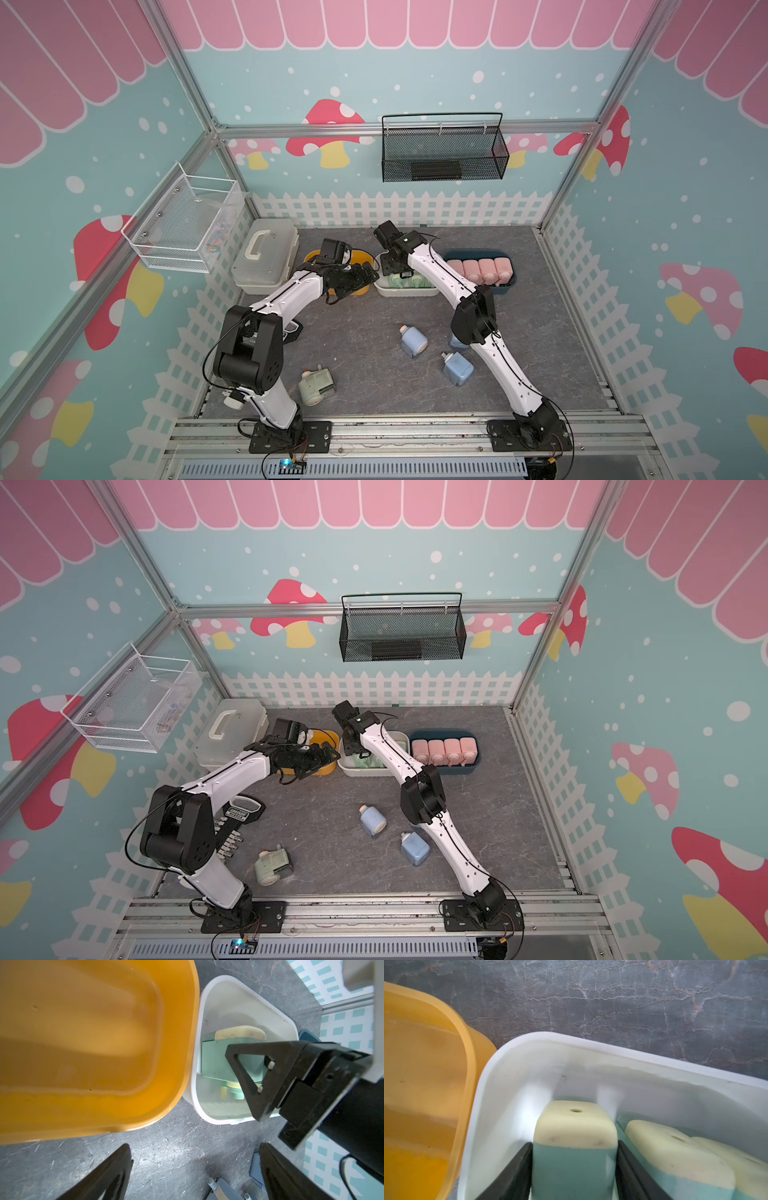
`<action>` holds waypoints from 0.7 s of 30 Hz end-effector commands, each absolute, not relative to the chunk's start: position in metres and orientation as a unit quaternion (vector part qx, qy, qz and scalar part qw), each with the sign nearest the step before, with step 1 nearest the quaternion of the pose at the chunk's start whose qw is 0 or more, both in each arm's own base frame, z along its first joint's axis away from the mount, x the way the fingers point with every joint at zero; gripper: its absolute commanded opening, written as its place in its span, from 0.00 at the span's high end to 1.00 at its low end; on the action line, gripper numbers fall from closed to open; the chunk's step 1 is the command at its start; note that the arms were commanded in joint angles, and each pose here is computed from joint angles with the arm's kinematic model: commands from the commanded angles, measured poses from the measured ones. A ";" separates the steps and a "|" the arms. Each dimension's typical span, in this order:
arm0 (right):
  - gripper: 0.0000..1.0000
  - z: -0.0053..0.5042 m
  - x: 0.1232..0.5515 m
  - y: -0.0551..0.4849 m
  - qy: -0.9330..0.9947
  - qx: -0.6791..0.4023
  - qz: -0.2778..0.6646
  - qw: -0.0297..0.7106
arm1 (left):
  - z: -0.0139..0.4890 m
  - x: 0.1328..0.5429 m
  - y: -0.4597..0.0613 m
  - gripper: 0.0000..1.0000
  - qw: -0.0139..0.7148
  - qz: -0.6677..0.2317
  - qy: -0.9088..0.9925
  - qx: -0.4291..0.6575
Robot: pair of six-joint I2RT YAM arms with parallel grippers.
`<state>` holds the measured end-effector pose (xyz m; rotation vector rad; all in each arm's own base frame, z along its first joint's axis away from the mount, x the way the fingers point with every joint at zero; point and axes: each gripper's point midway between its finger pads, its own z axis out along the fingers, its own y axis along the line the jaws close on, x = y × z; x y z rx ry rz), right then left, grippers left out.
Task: Place the pencil sharpeners by color into the storage box
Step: Place the pencil sharpener in the storage box.
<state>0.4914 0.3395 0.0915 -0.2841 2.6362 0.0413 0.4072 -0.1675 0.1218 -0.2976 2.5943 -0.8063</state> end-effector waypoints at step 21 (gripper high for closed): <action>0.93 0.125 0.489 0.327 0.953 -0.108 -0.042 0.282 | 0.124 0.408 -0.165 0.04 0.203 -0.287 0.931 -0.103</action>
